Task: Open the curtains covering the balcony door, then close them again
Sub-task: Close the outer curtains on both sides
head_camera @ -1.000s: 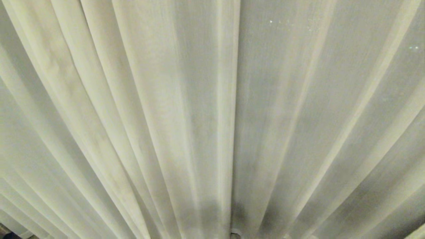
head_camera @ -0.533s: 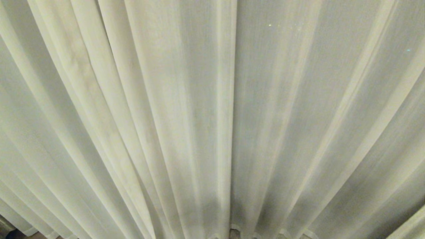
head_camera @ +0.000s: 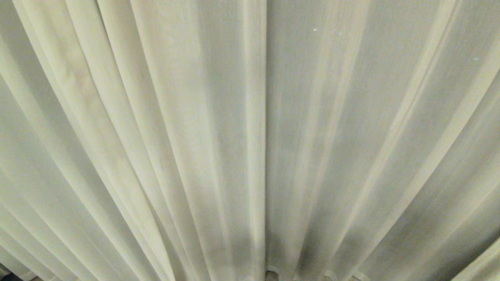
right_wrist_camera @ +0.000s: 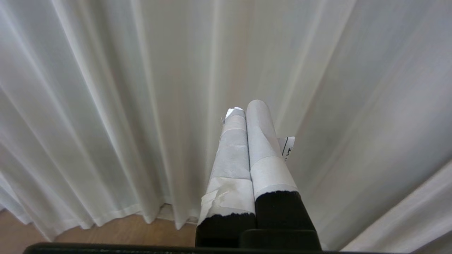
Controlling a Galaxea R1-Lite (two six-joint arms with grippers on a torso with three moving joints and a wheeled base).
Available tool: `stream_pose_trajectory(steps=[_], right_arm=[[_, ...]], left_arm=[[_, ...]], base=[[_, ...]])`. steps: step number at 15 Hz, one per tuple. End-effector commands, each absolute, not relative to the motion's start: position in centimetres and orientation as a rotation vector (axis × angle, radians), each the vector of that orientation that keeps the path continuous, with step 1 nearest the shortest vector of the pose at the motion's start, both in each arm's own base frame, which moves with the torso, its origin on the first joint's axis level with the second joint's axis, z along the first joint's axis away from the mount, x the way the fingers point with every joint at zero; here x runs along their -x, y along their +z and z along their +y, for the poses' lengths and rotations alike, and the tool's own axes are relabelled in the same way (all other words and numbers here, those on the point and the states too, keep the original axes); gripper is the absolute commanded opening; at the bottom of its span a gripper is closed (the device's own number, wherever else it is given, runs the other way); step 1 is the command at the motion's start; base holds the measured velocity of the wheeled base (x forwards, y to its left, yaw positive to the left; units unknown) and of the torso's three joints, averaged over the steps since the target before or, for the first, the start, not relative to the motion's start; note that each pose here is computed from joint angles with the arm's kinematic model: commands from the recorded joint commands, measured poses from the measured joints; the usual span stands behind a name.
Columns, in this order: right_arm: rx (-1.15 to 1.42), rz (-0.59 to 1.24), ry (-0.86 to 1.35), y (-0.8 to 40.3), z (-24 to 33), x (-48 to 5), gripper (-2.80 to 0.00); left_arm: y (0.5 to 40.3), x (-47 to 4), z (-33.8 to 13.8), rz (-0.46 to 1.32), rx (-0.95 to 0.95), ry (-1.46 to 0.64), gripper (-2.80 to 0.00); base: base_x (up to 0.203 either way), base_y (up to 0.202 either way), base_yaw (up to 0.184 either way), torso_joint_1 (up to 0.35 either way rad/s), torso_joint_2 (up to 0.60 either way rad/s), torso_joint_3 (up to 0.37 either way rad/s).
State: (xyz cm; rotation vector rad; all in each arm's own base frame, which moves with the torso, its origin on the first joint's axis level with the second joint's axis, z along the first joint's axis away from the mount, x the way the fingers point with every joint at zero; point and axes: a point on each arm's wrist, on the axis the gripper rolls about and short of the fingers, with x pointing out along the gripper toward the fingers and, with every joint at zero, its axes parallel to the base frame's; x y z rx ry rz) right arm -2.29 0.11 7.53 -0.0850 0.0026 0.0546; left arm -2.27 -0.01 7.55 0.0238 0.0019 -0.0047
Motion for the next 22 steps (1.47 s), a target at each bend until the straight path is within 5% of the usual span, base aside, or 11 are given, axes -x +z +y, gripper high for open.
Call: stream_pose_trajectory(steps=[1, 22], right_arm=[[0.086, 0.002, 0.054, 7.53, 0.11, 2.29, -2.8], [0.086, 0.002, 0.055, 7.53, 0.11, 2.3, -2.8]], left_arm=[[7.55, 2.28, -0.01, 0.0, -0.025, -0.005, -2.8], [7.55, 2.28, -0.01, 0.0, -0.023, -0.005, -2.8]], base=[[0.0, -0.159, 0.013, -0.002, 0.0, 0.001], [0.0, -0.189, 0.001, 0.002, 0.0, 0.002]])
